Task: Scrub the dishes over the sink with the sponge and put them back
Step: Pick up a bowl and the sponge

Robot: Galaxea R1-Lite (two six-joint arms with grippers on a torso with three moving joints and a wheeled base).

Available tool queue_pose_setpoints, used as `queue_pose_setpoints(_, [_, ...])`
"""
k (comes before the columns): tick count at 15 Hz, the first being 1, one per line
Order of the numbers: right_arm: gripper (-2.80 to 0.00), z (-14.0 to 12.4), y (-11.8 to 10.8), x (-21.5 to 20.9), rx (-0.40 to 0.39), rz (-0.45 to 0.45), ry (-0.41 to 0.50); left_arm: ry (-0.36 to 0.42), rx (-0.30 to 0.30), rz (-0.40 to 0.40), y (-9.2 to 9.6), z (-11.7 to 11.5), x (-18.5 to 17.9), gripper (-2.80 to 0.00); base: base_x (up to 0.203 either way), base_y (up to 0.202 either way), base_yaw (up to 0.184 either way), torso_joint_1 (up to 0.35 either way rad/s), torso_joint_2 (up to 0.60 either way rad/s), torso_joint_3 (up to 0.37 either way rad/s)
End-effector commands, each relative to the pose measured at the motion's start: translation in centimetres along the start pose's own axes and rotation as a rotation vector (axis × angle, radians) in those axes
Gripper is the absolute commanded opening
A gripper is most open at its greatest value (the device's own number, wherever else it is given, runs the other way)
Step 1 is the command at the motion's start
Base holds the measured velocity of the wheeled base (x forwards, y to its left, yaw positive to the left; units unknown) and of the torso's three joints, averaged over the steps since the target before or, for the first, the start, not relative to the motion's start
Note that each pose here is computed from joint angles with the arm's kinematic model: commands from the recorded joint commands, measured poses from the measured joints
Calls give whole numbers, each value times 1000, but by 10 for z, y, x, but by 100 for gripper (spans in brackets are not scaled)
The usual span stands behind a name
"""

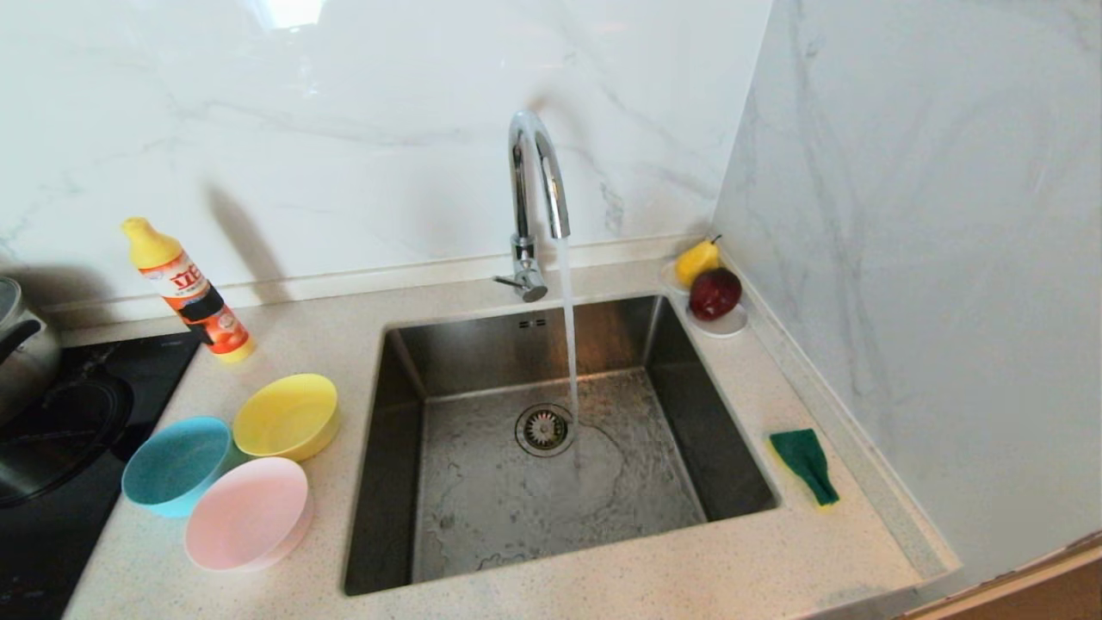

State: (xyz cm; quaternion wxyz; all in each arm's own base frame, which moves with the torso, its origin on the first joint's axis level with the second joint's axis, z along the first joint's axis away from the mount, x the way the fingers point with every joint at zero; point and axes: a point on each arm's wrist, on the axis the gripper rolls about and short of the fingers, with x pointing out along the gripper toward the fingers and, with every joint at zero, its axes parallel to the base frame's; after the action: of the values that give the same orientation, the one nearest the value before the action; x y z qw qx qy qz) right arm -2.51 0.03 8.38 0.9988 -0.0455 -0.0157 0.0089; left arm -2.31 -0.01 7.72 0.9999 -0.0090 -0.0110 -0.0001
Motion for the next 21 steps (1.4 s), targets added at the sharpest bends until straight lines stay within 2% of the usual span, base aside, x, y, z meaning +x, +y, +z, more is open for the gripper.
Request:
queue_pose_setpoints(1, [-280, 28, -3, -7, 6, -11, -85, 6, 0, 1, 0, -1, 0, -280, 0, 0, 0, 0, 0, 0])
queue_pose_setpoints(4, [-280, 73, -5, -23, 25, 40, -140, 5, 0, 2, 0, 0, 0, -280, 0, 0, 0, 0, 0, 0])
queue_pose_setpoints(8, [-280, 124, -8, -22, 25, 94, -107, 7, 0, 2, 0, -1, 1, -280, 0, 0, 0, 0, 0, 0])
queue_pose_setpoints(9, [-280, 135, -8, -17, 21, 139, -91, 5, 0, 2, 0, 0, 0, -280, 0, 0, 0, 0, 0, 0])
queue_pose_setpoints(12, [-280, 152, -7, 6, 20, 252, 9, 6, 0, 0, 0, -1, 0, -280, 0, 0, 0, 0, 0, 0])
queue_pose_setpoints(17, [-280, 175, -10, 51, 40, 313, 135, 6, 0, 1, 0, -1, 0, -280, 0, 0, 0, 0, 0, 0])
queue_pose_setpoints(21, [-280, 174, -11, 85, 17, 326, 244, 5, 0, 0, 0, 0, 0, -280, 0, 0, 0, 0, 0, 0])
